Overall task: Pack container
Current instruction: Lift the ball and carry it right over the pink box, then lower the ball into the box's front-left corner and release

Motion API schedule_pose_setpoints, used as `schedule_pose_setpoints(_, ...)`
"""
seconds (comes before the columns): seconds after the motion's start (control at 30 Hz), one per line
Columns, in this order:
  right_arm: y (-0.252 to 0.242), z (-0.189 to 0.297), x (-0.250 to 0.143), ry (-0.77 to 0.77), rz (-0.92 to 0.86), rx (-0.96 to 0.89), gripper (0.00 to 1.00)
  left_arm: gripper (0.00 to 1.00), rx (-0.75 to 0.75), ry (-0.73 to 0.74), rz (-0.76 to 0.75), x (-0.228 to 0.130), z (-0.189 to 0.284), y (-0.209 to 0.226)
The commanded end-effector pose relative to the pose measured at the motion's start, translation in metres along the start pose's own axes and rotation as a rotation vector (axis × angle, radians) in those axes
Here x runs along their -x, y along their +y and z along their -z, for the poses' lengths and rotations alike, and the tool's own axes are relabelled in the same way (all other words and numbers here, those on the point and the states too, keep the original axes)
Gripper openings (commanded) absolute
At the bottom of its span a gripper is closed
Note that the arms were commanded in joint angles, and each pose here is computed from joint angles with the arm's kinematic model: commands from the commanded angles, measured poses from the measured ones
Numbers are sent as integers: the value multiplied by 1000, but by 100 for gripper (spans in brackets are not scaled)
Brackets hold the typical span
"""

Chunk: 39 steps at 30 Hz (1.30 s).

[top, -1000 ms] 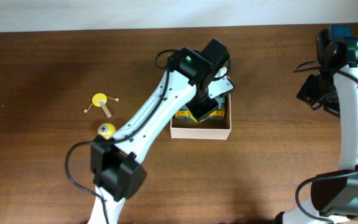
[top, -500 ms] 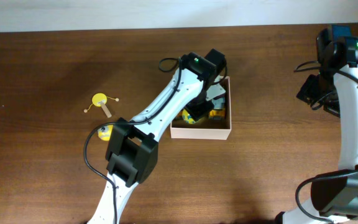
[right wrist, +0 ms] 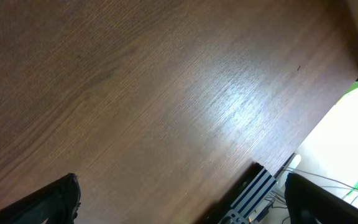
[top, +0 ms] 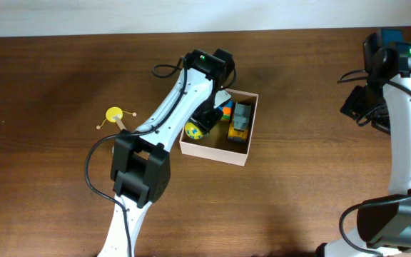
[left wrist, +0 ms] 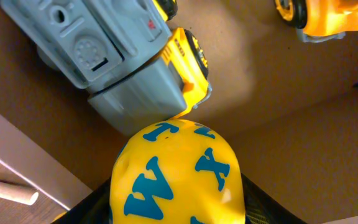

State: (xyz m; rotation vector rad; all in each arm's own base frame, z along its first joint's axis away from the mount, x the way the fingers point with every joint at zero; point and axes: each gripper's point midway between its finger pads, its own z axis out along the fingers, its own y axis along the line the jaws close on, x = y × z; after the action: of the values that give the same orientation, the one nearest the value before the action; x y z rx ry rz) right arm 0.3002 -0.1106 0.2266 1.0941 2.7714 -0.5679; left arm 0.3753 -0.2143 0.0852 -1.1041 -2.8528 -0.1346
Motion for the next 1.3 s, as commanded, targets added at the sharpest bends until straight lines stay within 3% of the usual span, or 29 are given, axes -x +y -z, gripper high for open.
schedule_pose_setpoints(0.0, -2, 1, 1, -6, -16, -1, 99, 54, 12, -10, 10, 2, 4, 0)
schedule_pose_setpoints(0.4, -2, 1, 1, -6, -16, -1, 99, 53, -40, 58, -4, -14, 5, -14)
schedule_pose_setpoints(0.67, -2, 1, 1, -7, -17, -1, 99, 77, -40, 54, -5, -13, 5, -15)
schedule_pose_setpoints(1.0, -2, 1, 1, -6, -16, -1, 99, 76, -30, 30, -54, -4, 6, -35)
schedule_pose_setpoints(1.27, -2, 1, 1, -7, -16, -1, 99, 76, -1, -41, -191, 16, 9, -83)
